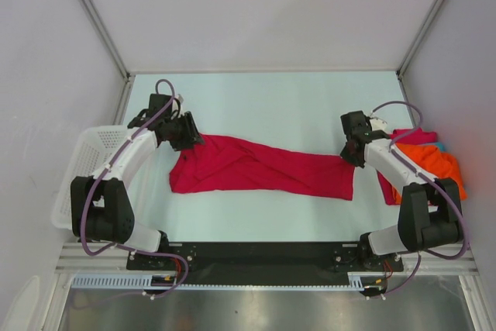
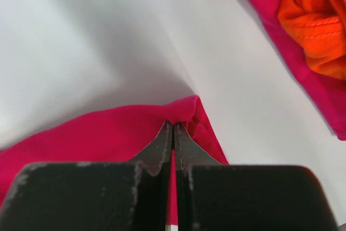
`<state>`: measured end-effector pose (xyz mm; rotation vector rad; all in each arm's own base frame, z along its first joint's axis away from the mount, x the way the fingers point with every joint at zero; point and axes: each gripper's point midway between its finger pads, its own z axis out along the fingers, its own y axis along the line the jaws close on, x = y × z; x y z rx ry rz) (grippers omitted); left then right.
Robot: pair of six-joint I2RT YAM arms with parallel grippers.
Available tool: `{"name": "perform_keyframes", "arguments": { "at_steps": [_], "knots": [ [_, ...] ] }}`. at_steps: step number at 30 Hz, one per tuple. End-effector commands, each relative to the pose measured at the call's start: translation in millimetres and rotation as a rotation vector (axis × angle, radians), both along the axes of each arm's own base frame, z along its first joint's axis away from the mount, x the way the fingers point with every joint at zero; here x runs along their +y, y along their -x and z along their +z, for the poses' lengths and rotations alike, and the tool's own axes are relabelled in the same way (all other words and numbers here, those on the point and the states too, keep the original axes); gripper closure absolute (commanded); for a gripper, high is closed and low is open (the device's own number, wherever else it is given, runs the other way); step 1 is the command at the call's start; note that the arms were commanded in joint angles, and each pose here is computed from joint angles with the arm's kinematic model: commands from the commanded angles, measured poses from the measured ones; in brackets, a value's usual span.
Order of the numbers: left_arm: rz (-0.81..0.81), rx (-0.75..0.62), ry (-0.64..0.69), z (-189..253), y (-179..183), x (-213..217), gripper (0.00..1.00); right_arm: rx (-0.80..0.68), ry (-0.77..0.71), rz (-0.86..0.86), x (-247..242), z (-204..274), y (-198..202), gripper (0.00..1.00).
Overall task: Fold and stack the t-shirts
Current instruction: Fold the other side of the tshirt into a rectangle
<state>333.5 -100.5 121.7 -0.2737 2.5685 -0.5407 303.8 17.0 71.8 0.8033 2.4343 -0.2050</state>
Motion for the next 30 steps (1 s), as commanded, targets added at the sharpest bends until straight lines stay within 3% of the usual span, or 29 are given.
{"name": "perform_keyframes", "arguments": {
  "at_steps": [1,6,9,12,21,30],
  "knots": [
    [-0.019,-0.038,0.004,10.3,1.3,2.1,0.52,-0.050,0.056,-0.037,-15.8,15.8,-20.7,1.00],
    [-0.018,-0.037,0.005,9.7,0.9,2.3,0.52,-0.020,0.024,-0.015,-9.8,7.3,-27.7,0.98],
    [-0.015,-0.034,0.007,8.6,0.2,2.1,0.52,-0.026,-0.009,0.002,-3.1,7.0,-31.4,0.69],
    [-0.013,-0.027,0.015,6.2,-0.6,0.8,0.52,-0.042,-0.018,0.010,-1.2,13.3,-33.5,0.59],
    [-0.004,-0.032,0.075,-4.7,-8.7,-10.8,0.52,-0.125,-0.032,0.047,3.5,59.3,-45.4,0.57],
    [-0.076,0.079,0.119,-54.3,-3.8,-61.0,0.53,-0.123,-0.074,0.085,15.4,62.2,-33.0,0.57]
  ]
}}
